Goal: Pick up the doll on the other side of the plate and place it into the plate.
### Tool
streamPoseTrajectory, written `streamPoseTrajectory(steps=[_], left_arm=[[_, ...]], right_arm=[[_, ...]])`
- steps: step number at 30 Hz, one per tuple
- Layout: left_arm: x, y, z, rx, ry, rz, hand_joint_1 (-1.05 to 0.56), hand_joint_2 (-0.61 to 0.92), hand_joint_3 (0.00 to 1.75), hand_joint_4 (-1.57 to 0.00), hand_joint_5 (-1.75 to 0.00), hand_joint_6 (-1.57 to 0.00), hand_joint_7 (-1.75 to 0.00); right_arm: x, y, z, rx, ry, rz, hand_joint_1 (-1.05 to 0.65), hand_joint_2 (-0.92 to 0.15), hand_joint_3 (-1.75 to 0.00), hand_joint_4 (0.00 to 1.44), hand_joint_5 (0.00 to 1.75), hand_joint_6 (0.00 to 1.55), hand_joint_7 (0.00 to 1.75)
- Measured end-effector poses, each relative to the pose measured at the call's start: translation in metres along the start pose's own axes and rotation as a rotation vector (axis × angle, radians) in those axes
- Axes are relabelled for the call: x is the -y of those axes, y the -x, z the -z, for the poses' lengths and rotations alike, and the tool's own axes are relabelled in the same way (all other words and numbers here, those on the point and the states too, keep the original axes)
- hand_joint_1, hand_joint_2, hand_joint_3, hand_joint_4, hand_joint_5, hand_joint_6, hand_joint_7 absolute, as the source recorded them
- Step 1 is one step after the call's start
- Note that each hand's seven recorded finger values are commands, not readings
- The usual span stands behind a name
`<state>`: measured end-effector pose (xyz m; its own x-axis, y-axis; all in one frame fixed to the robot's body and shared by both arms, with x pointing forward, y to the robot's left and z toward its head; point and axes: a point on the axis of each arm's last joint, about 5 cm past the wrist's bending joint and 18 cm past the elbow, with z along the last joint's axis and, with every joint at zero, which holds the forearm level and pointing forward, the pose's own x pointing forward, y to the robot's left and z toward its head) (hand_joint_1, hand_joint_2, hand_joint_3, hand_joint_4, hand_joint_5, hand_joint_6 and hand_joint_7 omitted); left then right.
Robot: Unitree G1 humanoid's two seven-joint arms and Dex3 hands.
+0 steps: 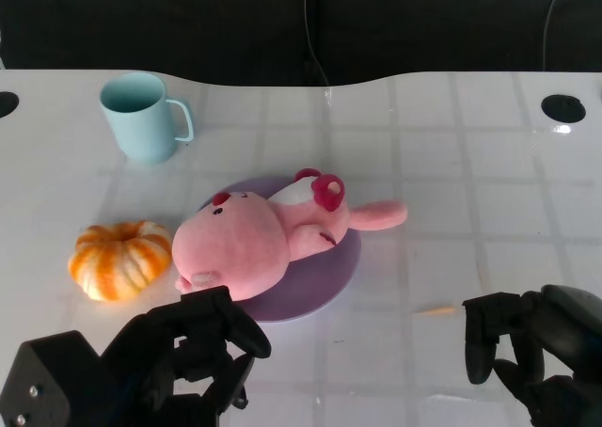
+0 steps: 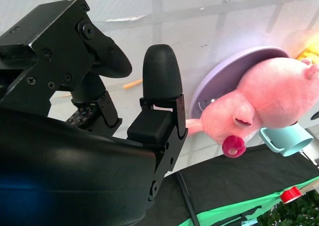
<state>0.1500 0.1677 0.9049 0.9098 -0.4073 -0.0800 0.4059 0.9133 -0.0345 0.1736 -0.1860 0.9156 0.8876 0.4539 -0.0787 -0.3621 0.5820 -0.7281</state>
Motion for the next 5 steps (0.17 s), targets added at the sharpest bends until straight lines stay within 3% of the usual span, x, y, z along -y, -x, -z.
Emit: streamPoseTrajectory(steps=[5], left_arm=[[-0.0003,0.0001,-0.0002,-0.001,0.0,-0.001,-0.31,0.57,1.1,-0.63,-1.75,-0.71,-1.39]], right_arm=[[0.001,-0.0012,0.0004,0.024,-0.062,-0.025,0.11,-0.34,-1.37,0.88,1.71,0.83,1.4]])
